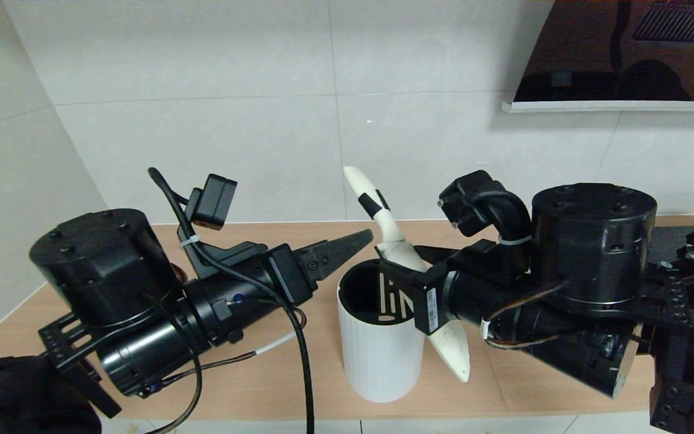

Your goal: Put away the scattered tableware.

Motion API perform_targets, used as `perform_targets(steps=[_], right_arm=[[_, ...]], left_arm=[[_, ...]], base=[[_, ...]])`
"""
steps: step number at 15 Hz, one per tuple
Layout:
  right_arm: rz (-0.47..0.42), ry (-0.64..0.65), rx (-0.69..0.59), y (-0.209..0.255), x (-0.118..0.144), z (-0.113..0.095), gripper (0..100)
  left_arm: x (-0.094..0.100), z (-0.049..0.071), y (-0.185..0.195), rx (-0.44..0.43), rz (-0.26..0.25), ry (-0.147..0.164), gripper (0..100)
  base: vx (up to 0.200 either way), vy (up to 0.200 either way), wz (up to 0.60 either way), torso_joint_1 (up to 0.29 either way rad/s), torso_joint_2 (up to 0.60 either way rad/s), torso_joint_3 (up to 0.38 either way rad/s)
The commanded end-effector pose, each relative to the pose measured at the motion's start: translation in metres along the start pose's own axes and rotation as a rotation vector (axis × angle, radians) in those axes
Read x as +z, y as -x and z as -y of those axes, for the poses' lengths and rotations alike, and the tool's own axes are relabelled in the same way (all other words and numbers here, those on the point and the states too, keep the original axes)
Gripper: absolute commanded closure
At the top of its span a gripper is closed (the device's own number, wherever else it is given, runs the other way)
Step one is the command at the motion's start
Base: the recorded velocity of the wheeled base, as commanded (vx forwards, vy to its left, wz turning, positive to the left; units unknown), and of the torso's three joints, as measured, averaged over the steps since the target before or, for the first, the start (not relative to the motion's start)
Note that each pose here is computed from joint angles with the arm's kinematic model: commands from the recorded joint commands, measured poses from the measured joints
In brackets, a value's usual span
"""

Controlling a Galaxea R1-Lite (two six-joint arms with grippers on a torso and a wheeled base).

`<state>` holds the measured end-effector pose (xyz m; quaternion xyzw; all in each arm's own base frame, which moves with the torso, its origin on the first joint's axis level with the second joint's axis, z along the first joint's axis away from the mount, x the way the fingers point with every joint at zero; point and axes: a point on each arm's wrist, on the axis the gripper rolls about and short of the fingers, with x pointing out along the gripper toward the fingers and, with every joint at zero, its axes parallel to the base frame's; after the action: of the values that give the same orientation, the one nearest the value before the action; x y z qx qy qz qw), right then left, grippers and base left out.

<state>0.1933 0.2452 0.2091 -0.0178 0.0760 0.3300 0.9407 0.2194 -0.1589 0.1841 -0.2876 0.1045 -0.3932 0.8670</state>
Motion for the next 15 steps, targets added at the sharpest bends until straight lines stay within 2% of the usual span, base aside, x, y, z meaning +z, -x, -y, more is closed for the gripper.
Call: perform_targets(steps=[1,2,3,5,7,10,15], right_arm=[[-0.021,0.009,0.022,-0.003,-0.006,-0.007,100],[-0.022,0.008,0.025,-0.003,-0.007,-0.009,100],[-0.029,0.011,0.041,-0.004,-0.01,-0.014,100],[-0.032,0.013,0.052,-0.004,-0.011,-0.018,100],[-0.038,0.008,0.053,-0.005,-0.012,-0.018,100],[0.004,-0.002,0.057,-0.009,-0.011,-0.021,100],[-0.008,0.004,0.073,-0.009,-0.016,-0.026,100]], left_arm=[[-0.005,-0.004,-0.006,-0.001,-0.005,0.029,0],[-0.003,-0.003,-0.006,-0.008,0.005,0.034,0],[-0.001,-0.002,-0.008,-0.029,0.033,0.065,0],[0.003,-0.001,-0.009,-0.033,0.068,0.098,0],[-0.001,-0.005,-0.012,-0.02,0.061,0.103,0],[-0.005,-0.009,-0.017,-0.02,0.059,0.103,0],[-0.005,-0.009,-0.018,-0.018,0.076,0.101,0]], base=[[0.0,0.0,0.0,0.0,0.0,0.0],[0.0,0.0,0.0,0.0,0.0,0.0],[0.0,0.0,0.0,0.0,0.0,0.0],[0.0,0.0,0.0,0.0,0.0,0.0],[0.0,0.0,0.0,0.0,0.0,0.0],[0.0,0.0,0.0,0.0,0.0,0.0],[0.0,0.0,0.0,0.0,0.0,0.0]])
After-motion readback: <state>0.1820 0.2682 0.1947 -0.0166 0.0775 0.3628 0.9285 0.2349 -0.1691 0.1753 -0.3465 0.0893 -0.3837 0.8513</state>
